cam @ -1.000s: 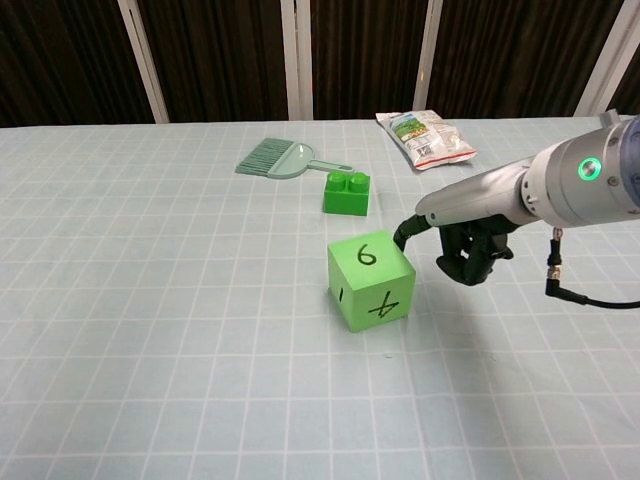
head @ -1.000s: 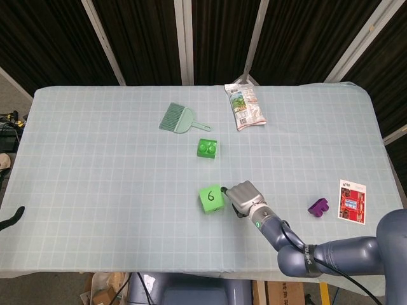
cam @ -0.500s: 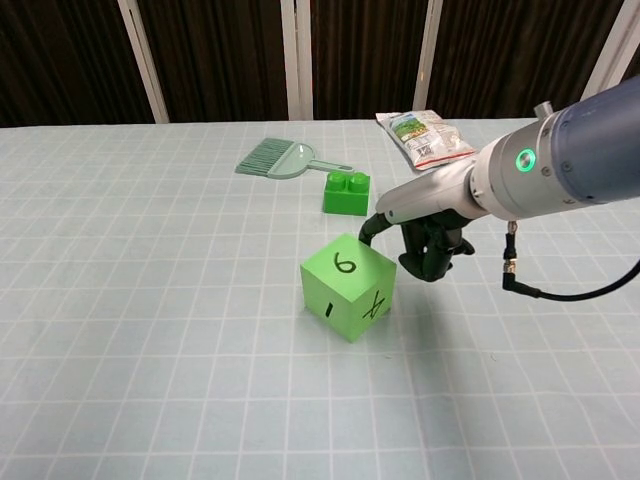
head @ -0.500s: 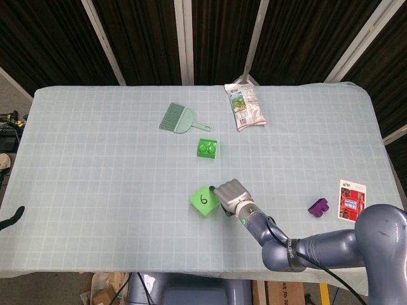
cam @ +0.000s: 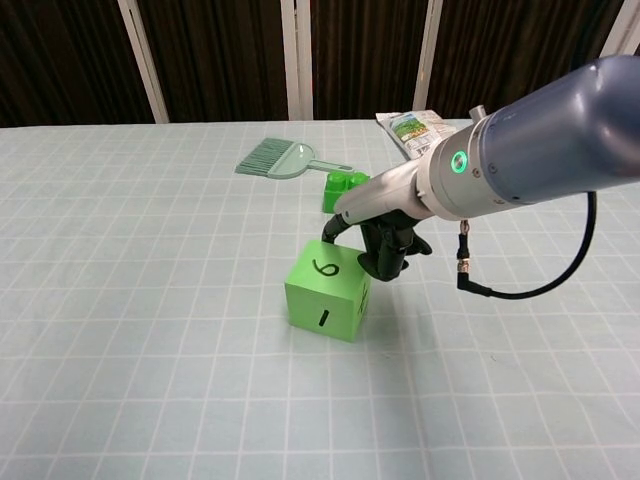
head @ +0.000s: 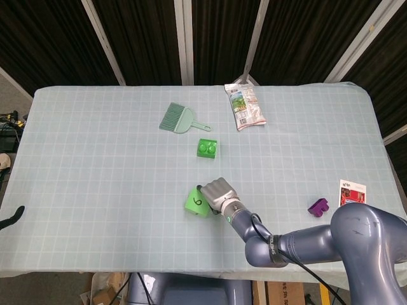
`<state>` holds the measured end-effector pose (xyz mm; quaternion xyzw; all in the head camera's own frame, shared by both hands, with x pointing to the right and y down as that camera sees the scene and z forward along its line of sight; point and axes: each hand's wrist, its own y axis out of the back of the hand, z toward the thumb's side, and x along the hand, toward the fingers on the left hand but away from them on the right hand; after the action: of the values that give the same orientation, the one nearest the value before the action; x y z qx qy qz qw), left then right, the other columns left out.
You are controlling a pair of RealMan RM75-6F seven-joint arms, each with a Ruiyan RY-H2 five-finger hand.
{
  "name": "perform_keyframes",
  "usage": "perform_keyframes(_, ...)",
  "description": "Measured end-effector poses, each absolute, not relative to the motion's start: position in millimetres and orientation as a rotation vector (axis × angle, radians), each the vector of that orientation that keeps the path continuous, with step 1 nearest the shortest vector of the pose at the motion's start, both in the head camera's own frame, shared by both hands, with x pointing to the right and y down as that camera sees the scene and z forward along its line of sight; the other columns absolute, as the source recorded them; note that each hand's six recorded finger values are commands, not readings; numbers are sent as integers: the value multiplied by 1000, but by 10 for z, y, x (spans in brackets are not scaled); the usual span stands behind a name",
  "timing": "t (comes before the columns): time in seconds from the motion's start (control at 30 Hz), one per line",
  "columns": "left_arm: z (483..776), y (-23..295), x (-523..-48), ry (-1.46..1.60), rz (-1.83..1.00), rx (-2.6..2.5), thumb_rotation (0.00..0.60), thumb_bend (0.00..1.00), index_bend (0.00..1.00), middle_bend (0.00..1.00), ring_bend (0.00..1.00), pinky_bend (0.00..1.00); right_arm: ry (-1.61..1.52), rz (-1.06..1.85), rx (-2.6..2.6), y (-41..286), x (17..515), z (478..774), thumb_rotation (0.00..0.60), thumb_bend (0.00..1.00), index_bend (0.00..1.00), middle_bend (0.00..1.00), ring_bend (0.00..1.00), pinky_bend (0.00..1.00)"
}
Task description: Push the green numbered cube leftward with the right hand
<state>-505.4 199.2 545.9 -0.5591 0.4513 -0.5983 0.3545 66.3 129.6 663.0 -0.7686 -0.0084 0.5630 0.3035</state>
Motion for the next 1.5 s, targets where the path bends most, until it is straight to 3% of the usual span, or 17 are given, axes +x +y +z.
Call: perform_keyframes(1.5, 5455, 1985, -5074, 1174, -1548, -1450, 600, 335, 110, 2, 0, 74, 138, 1287, -2184, 1622, 212, 6462, 600, 746, 194, 810, 796, 669)
